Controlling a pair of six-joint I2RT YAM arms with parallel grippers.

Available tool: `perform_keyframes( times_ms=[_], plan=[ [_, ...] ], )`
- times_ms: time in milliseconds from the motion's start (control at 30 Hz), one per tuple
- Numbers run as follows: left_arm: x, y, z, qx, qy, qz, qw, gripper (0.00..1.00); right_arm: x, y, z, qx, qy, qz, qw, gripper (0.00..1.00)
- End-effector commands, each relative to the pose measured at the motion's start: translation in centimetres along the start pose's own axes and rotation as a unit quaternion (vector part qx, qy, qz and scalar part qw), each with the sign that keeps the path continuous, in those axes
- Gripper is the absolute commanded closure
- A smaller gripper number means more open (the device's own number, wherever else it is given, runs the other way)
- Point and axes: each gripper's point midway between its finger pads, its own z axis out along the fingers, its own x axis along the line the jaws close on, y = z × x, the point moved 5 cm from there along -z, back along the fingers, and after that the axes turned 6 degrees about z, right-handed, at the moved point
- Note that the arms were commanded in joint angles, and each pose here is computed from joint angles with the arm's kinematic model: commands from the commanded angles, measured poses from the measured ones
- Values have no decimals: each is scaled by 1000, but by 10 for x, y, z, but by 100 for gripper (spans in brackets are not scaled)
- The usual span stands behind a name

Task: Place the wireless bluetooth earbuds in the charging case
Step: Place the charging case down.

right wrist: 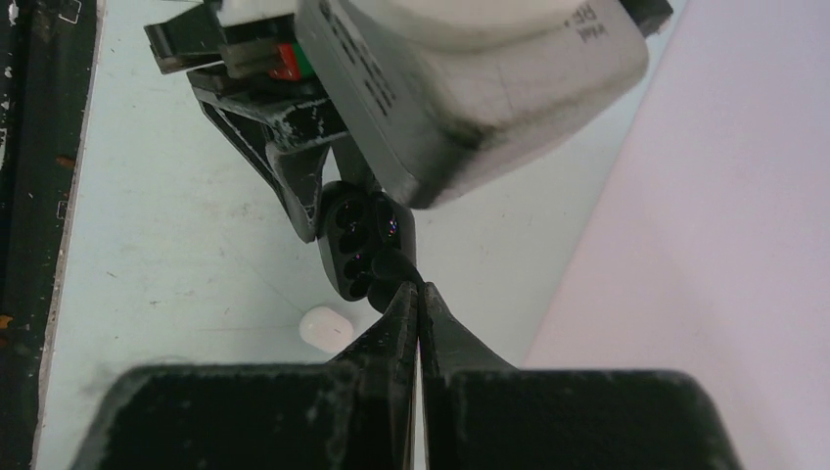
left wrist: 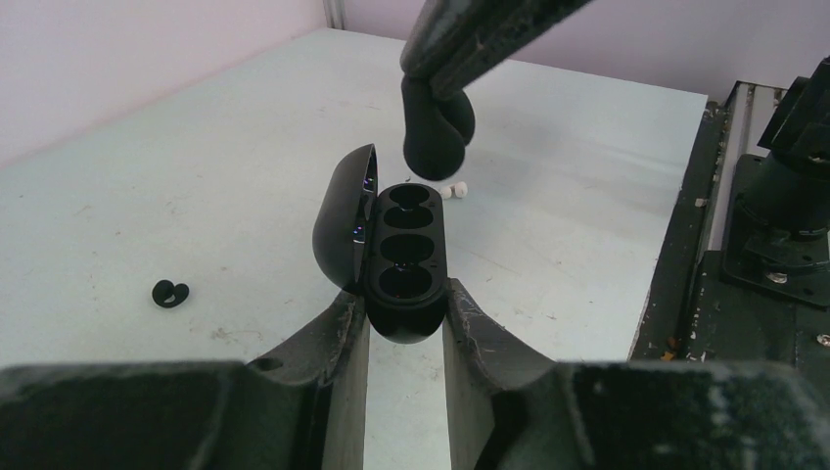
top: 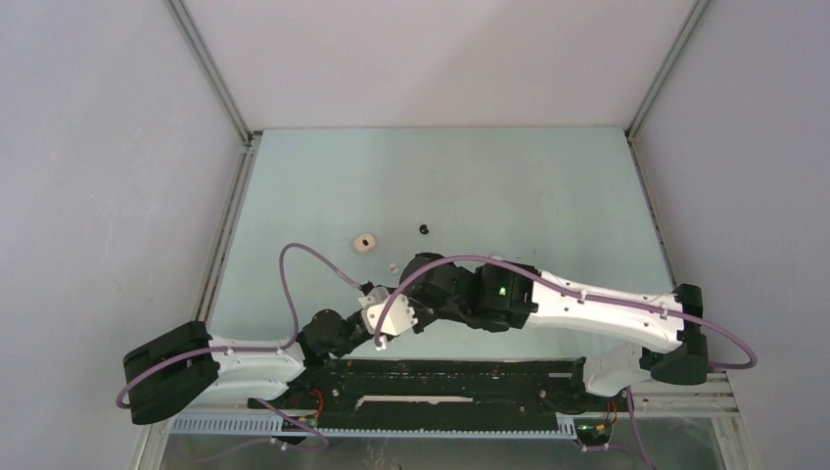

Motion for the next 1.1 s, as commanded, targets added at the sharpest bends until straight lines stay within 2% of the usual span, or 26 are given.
perform_keyframes(
  times_ms=[0, 367, 1067],
  plan=[
    [0, 14, 0, -34, 2, -7, 999, 100, -6, 11, -1, -10, -22, -1, 1000, 100],
    [-7, 20, -1, -53, -26, -19, 998, 100, -1, 12, 7, -10, -25, -4, 1000, 100],
    [-4, 24, -2, -62, -7, -47, 997, 100, 11, 8, 13, 10, -20, -37, 999, 100]
  ],
)
